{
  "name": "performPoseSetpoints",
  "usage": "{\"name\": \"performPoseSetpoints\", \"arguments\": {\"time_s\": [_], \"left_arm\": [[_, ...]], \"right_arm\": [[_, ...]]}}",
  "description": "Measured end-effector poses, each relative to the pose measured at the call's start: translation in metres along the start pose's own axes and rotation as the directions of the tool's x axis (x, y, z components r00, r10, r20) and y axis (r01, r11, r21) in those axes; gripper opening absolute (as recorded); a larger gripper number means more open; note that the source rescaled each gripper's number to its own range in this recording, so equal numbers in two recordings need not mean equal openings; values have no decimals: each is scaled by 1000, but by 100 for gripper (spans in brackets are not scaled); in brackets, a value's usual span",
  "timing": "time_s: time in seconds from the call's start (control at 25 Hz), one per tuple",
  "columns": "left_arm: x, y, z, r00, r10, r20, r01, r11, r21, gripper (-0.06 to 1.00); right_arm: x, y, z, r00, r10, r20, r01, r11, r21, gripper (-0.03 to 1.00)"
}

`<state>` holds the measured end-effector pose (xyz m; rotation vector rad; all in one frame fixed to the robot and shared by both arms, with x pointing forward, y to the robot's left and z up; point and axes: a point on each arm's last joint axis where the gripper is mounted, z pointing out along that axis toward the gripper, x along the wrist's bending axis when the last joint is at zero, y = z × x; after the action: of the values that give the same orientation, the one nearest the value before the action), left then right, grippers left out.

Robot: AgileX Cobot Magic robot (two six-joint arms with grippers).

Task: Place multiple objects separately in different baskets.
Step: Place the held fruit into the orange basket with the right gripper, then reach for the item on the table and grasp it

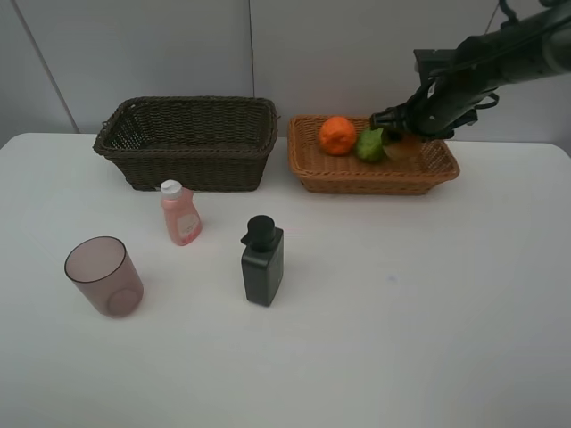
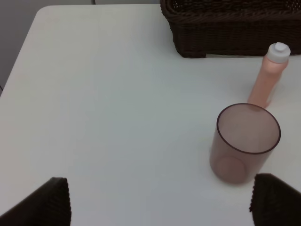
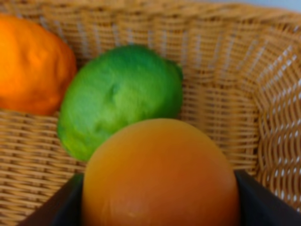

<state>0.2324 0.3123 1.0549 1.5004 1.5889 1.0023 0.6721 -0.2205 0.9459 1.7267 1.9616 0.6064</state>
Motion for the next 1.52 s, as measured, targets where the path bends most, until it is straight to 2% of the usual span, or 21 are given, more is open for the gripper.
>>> {"name": "performPoseSetpoints", "arguments": {"time_s": [0.24,0.28,0.32,0.4,0.44,0.52,0.56,0.64,0.8,1.08,1.28,1.52], "left_arm": [[0,0,0,1000,0,0,0,1000,0,98],[0,0,0,1000,0,0,0,1000,0,98],[0,0,0,1000,0,0,0,1000,0,98],[0,0,0,1000,0,0,0,1000,0,98],[0,0,0,1000,0,0,0,1000,0,98],[0,0,0,1000,0,0,0,1000,0,98],[0,0,0,1000,0,0,0,1000,0,98],[0,0,0,1000,0,0,0,1000,0,98],[0,0,0,1000,0,0,0,1000,0,98],[0,0,0,1000,0,0,0,1000,0,98],[0,0,0,1000,0,0,0,1000,0,98],[0,0,0,1000,0,0,0,1000,0,98]], "right_arm": [[0,-3,5,1000,0,1,0,1000,14,1],[0,-3,5,1000,0,1,0,1000,14,9],[0,-3,5,1000,0,1,0,1000,16,21],[0,-4,5,1000,0,3,-1,1000,24,61],[0,-5,5,1000,0,5,-1,1000,30,77],[-1,-6,4,1000,1,9,-1,999,44,92],[-1,-6,3,1000,1,13,-2,999,54,95],[-2,-5,-5,1000,6,20,-7,998,70,99],[-4,-2,-29,998,50,27,-52,992,117,100],[-7,-8,-87,990,134,42,-141,943,301,100],[-11,-17,-133,989,143,42,-149,942,299,100],[-18,-37,-183,990,137,42,-143,962,232,100]]}}
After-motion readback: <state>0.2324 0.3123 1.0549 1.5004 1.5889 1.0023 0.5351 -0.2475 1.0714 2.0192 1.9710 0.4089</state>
